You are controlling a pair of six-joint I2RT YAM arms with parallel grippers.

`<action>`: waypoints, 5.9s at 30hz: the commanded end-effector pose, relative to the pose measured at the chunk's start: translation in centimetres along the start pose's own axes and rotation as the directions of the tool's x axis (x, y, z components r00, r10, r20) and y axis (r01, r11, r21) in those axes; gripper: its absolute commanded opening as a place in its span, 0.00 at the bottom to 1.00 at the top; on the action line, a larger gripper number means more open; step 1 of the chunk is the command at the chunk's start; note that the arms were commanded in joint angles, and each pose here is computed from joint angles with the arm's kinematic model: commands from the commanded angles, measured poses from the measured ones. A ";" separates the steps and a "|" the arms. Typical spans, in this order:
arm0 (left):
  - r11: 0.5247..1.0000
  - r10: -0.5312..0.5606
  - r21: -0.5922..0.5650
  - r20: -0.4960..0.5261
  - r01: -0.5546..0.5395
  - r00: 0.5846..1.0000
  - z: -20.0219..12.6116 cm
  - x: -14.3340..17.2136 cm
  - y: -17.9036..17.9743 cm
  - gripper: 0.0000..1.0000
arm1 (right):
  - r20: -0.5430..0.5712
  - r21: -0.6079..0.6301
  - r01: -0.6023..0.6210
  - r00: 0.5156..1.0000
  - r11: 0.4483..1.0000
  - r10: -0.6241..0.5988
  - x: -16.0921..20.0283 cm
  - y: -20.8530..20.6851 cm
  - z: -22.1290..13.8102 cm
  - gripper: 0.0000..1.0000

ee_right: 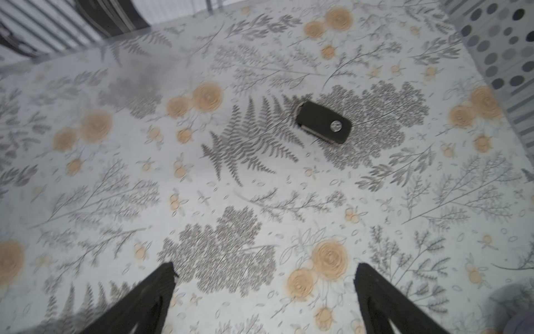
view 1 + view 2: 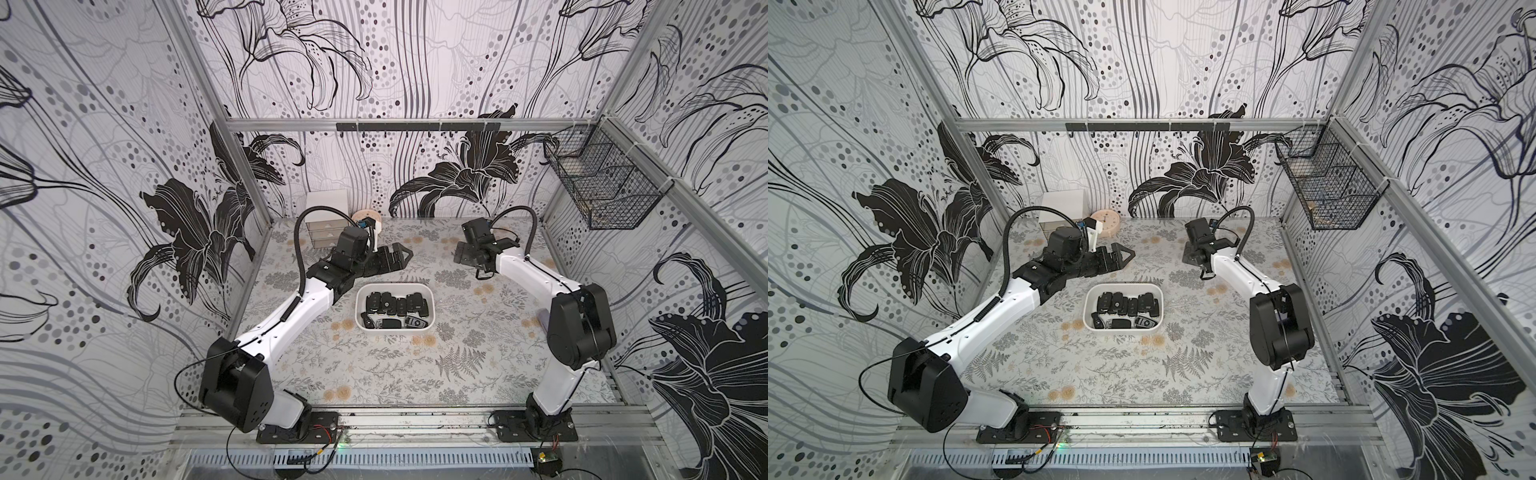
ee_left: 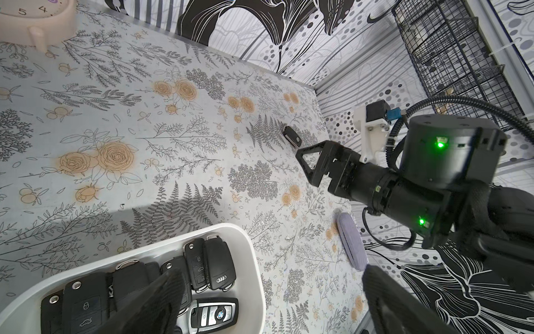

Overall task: Place the car key into the storage box
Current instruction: Pick up the car key from the center of the board, then place the car key in the storage box.

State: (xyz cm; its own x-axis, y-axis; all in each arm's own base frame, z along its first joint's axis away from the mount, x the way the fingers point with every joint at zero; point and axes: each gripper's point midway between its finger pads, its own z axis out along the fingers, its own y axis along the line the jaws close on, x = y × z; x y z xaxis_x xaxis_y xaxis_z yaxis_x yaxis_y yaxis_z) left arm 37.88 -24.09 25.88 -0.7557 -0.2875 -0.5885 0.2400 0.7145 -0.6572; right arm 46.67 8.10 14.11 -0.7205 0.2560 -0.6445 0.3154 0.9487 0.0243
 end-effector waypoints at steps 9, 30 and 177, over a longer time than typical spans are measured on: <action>1.000 0.004 -0.012 0.053 -0.003 0.999 -0.6 -1.5 -0.7 0.99 | -0.067 -0.066 -0.062 0.996 0.996 0.057 -4.6 -3.3 8.1 1.00; 0.998 -0.021 -0.063 0.081 0.026 0.996 -2.0 -1.0 0.4 0.99 | -0.233 -0.164 -0.043 0.972 0.986 0.004 -4.8 -3.1 15.9 1.00; 0.928 -0.053 -0.365 0.081 0.079 0.995 -9.2 4.6 8.4 0.99 | -0.267 -0.382 0.290 0.874 0.878 -0.405 19.4 22.4 -7.4 0.52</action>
State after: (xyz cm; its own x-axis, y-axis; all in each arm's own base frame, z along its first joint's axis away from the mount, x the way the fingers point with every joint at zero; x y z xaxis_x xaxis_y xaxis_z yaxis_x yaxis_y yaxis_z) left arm 30.32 -13.96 22.15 -0.7235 -0.3862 -0.5722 -0.0579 0.8599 -0.5072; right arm 34.84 36.31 6.05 -0.9334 -0.1031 -0.3438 -0.1599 0.9770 0.1413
